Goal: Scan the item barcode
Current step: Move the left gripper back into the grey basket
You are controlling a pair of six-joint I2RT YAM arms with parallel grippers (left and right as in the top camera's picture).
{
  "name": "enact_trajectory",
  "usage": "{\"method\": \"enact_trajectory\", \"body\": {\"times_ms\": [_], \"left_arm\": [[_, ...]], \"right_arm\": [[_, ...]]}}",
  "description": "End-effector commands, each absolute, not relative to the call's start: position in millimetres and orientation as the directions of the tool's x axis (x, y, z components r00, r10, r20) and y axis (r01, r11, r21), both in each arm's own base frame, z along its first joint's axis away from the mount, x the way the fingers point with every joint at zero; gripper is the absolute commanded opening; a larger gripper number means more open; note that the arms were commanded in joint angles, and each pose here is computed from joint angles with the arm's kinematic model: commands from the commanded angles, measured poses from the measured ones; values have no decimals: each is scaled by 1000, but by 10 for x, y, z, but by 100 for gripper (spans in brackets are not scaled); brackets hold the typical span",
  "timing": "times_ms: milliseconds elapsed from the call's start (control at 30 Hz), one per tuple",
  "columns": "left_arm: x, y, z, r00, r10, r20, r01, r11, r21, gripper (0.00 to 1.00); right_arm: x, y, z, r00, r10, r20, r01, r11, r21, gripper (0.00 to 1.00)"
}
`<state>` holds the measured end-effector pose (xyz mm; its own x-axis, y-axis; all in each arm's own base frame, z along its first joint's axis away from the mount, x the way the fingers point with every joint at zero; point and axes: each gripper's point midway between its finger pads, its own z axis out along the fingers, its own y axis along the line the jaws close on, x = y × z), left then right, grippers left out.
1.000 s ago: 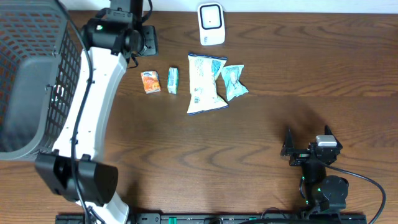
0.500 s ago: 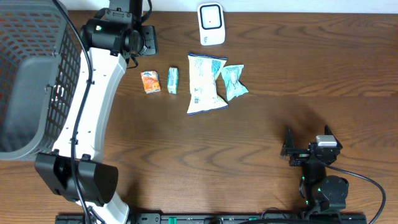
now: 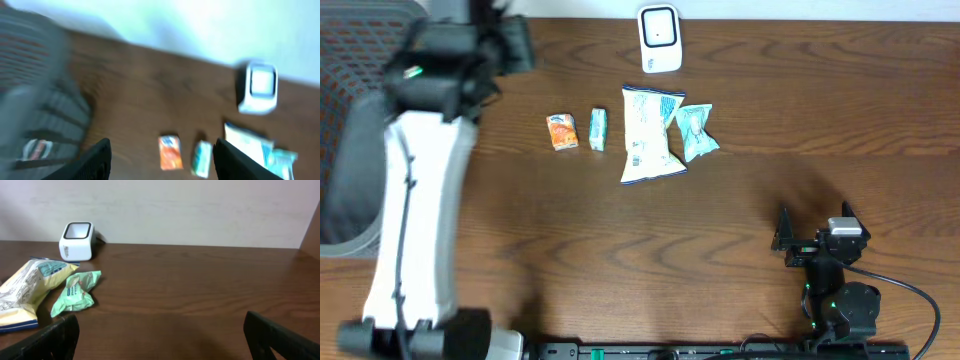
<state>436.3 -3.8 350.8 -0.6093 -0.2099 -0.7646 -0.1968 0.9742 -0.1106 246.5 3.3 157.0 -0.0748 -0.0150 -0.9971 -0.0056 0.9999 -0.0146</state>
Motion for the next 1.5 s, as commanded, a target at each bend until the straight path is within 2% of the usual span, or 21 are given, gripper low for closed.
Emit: {"method": "enact_trajectory", "body": {"times_ms": [0,267,533,867,1300,1367,1467], "left_arm": [[4230,396,3765,-520,-310,-796,-310,937,-162,64],[3992,1332,3744,-364,-547,-754,-579,767,-276,64],[3748,1913,3627,-298,-610,-734,-696,665,-270,64],[3619,2276,3282,-248,-699,-671,-789,548,-279,64],[4045,2673,2565,-287,-733,-617,-823,518,-233,64],[4092,2749,2426,-328,-716,-616,-816,543,-196,64],[4122,2833,2157,-455,-661,-597,-777,622,-95,64]], "right_arm": [[2462,37,1566,-75,-26,-997,-9,1000,-26,99],[2462,37,1566,-75,-26,-997,-9,1000,-25,99],[2462,37,1566,-75,-26,-997,-9,1000,-26,99],[2462,37,1566,-75,-26,-997,-9,1000,-26,99],[2462,37,1566,-75,-26,-997,-9,1000,-25,99],[2462,37,1566,-75,-26,-997,-9,1000,-25,99],[2462,37,1566,-75,-26,-997,-9,1000,-25,99]]}}
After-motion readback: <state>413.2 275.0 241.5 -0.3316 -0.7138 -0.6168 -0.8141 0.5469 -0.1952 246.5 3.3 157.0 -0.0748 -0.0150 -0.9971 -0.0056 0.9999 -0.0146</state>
